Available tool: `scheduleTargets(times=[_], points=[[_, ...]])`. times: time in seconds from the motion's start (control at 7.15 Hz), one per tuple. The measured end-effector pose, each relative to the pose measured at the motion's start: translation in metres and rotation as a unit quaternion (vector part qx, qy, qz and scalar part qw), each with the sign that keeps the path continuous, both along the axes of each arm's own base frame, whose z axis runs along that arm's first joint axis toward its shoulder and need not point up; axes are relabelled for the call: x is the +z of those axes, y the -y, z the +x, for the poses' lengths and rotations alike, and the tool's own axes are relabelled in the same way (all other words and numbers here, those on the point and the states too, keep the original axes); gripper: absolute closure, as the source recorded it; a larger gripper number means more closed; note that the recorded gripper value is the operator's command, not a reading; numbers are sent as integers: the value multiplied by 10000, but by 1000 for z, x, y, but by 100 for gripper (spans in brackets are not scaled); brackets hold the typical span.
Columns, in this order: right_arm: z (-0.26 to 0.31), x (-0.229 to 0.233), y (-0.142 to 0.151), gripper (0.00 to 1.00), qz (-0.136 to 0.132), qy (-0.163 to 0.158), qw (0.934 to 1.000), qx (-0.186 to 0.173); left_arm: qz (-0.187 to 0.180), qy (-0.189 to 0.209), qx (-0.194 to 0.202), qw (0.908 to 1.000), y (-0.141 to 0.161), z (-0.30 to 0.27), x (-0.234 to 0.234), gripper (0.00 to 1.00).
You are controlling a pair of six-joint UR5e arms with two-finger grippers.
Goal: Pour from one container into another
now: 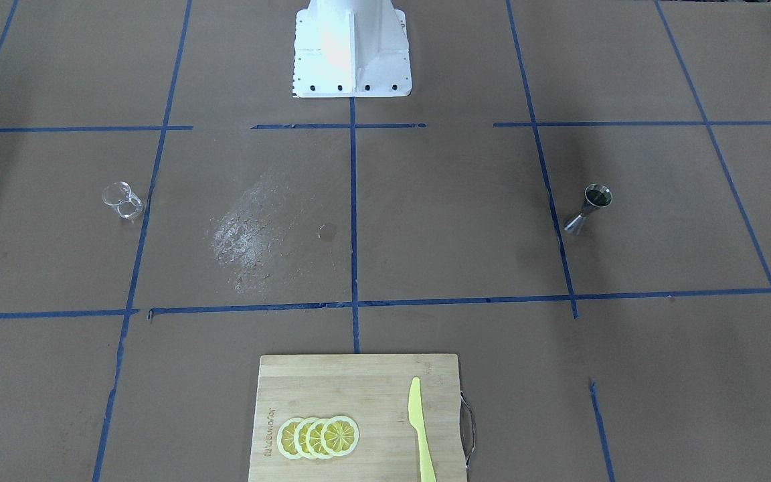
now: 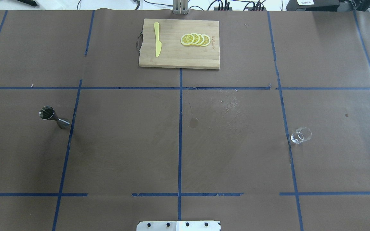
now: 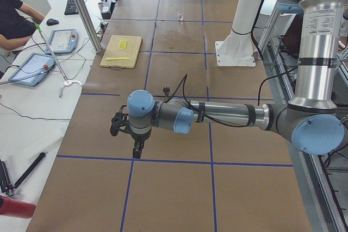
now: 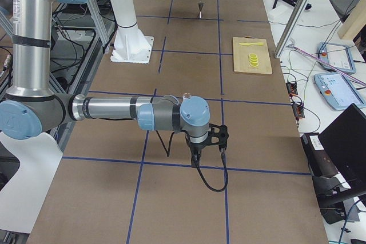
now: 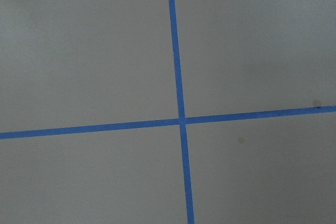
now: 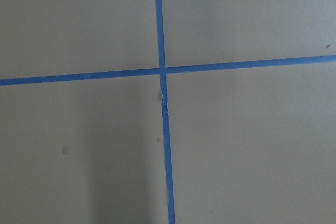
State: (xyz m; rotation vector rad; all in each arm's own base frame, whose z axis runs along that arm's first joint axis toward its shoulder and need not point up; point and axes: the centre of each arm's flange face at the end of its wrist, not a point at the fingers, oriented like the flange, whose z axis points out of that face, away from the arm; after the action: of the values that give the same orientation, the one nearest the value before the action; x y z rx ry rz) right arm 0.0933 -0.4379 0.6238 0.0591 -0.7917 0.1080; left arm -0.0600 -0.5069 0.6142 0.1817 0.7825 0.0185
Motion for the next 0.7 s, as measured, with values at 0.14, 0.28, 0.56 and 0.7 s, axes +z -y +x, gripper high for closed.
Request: scheduleTargets(times=[0.14, 0.28, 0.56, 0.7], points=[[0, 0, 0, 0, 0, 0, 10000, 0, -2, 0, 0, 10000, 0, 0, 0, 0], [0, 0, 0, 0, 0, -1, 10000, 0, -7, 0, 0, 10000, -1, 0, 1, 0], [0, 0, 0, 0, 2, 2, 10000, -1, -20, 0, 0, 10000, -2, 0, 2, 0], [0, 0, 0, 0, 5, 1, 10000, -1, -23, 0, 0, 10000, -2, 0, 2, 0]])
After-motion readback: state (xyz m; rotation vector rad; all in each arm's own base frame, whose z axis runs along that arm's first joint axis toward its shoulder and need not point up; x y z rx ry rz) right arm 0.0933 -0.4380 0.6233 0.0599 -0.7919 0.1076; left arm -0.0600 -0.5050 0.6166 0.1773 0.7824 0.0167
